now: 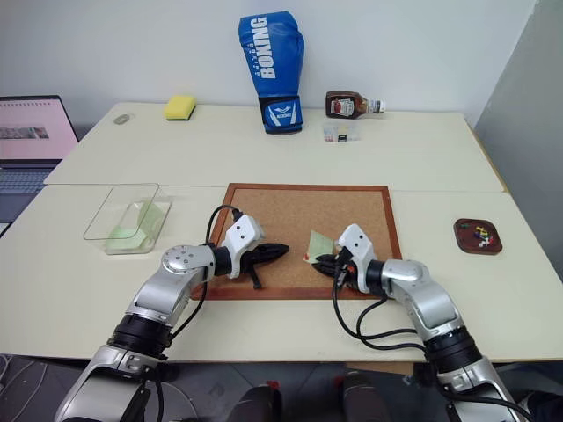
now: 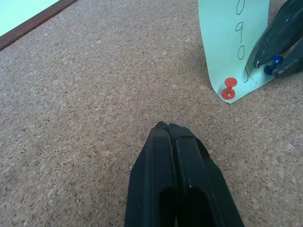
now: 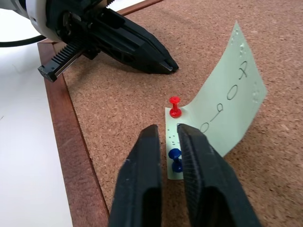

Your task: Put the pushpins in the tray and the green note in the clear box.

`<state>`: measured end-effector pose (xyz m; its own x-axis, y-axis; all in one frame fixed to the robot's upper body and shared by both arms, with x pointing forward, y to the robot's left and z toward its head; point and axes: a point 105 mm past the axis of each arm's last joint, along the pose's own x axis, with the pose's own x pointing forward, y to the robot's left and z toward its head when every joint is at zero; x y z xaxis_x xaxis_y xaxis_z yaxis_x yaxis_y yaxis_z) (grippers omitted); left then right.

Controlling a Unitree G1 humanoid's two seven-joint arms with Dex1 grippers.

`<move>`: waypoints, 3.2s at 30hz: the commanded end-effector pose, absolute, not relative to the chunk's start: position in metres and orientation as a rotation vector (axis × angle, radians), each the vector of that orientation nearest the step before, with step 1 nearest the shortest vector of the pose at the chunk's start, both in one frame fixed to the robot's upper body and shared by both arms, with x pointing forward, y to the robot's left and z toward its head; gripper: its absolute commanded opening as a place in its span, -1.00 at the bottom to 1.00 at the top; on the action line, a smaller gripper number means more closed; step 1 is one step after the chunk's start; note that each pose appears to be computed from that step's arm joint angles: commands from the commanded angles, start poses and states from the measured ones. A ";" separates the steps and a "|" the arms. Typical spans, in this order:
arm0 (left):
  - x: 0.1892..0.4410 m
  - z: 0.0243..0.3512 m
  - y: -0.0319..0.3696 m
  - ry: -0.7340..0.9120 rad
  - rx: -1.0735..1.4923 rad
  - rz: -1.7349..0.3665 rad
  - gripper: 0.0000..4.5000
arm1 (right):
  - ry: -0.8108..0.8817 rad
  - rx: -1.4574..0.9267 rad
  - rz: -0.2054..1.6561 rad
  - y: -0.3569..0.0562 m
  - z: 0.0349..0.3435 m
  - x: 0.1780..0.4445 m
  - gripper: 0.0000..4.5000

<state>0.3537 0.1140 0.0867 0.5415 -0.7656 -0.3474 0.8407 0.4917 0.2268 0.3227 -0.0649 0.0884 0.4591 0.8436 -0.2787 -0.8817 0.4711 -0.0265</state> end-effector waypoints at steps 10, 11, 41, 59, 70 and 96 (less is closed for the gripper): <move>0.354 0.081 0.118 0.242 0.413 -0.961 -1.00 | 0.147 -0.229 1.056 -0.071 0.112 0.328 -0.99; 0.354 0.081 0.118 0.242 0.411 -0.960 -1.00 | 0.130 -0.213 1.062 -0.070 0.118 0.328 -0.99; 0.353 0.077 0.120 0.254 0.404 -0.962 -1.00 | 0.050 -0.117 0.852 -0.129 0.174 0.311 -0.99; 0.356 0.077 0.116 0.245 0.405 -0.974 -1.00 | 0.116 0.003 -0.142 -0.345 0.162 0.357 -0.99; 0.354 0.078 0.120 0.245 0.406 -0.960 -1.00 | 0.156 0.139 -0.163 -0.349 0.139 0.374 -0.99; 0.355 0.079 0.120 0.245 0.408 -0.957 -1.00 | 0.080 -0.062 -0.009 -0.320 0.162 0.372 0.74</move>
<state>0.3555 0.1136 0.0868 0.5474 -0.7634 -0.3429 0.8369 0.4979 0.2273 0.3731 -0.3311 0.1332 0.9830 -0.0727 -0.1683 0.0778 0.9967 0.0238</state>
